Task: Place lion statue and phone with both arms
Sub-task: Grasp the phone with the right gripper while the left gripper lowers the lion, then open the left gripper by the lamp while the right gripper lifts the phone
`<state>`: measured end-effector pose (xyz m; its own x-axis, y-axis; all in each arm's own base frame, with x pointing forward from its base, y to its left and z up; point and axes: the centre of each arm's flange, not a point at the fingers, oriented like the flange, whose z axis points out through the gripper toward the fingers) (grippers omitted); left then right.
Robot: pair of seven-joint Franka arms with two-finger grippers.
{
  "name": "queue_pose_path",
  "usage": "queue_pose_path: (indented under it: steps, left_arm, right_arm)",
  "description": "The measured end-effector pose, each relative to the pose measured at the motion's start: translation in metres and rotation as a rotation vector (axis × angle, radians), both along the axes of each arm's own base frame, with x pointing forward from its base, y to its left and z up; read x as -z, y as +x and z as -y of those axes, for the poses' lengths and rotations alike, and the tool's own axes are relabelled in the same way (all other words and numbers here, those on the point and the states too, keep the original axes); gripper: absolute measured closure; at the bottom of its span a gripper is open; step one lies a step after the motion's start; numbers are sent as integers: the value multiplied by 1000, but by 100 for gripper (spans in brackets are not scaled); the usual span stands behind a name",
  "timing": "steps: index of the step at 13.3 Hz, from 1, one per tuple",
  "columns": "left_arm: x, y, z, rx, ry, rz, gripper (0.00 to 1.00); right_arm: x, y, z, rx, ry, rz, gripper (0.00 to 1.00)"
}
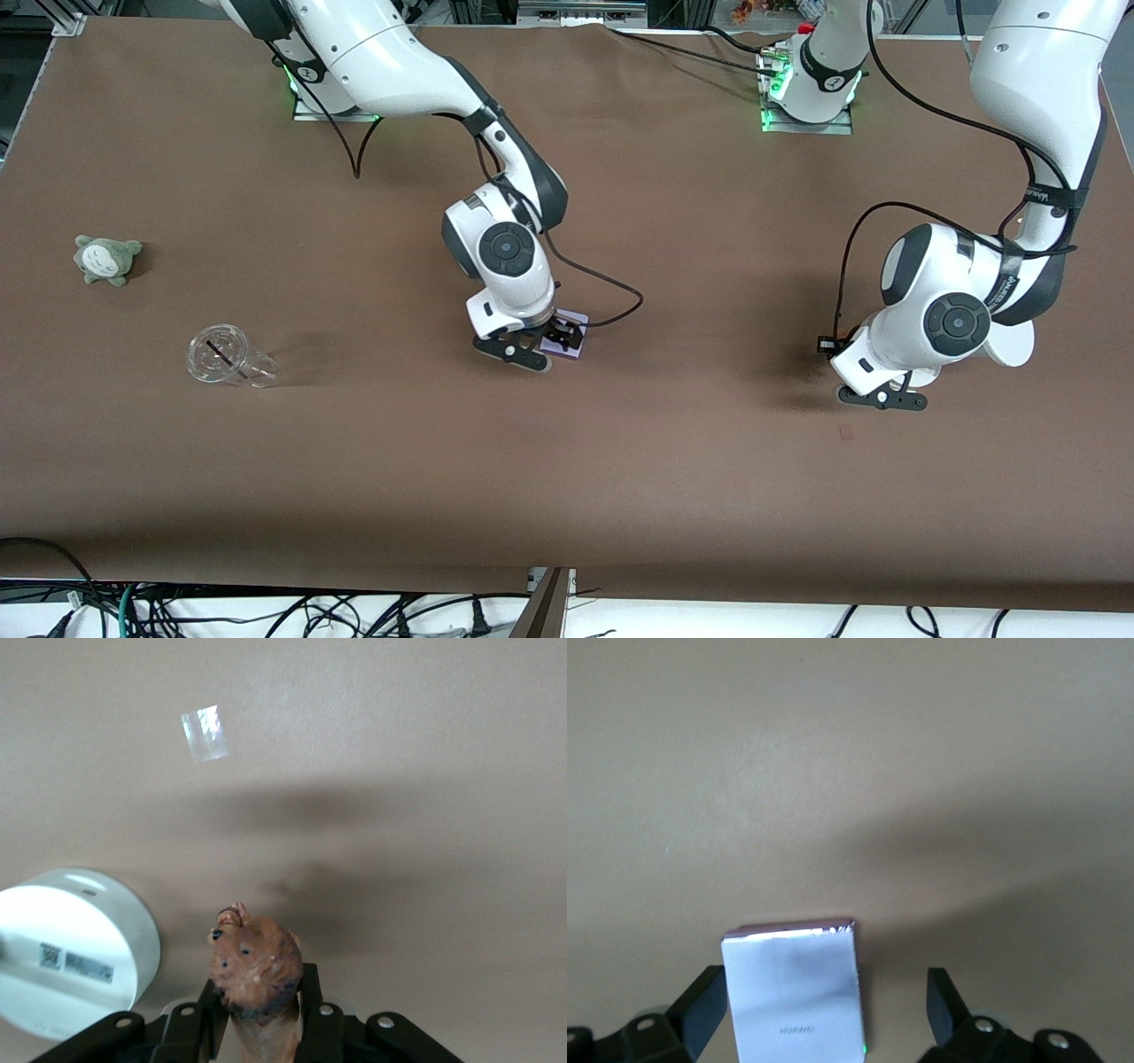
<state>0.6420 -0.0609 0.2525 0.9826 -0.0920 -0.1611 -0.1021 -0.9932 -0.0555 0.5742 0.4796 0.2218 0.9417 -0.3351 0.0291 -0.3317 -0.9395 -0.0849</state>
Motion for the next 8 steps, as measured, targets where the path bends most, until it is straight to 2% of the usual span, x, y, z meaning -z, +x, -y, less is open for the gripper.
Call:
queue_pose_path:
  steps: [4,8]
  left_arm:
    - [22,-1,1,6,-16,17,64]
    - [38,-2,-11,18,1,19,64]
  right_arm:
    - [9,-16,-24,-44,-5,11,0]
    - [37,-12,-30,-63,-23,28,0]
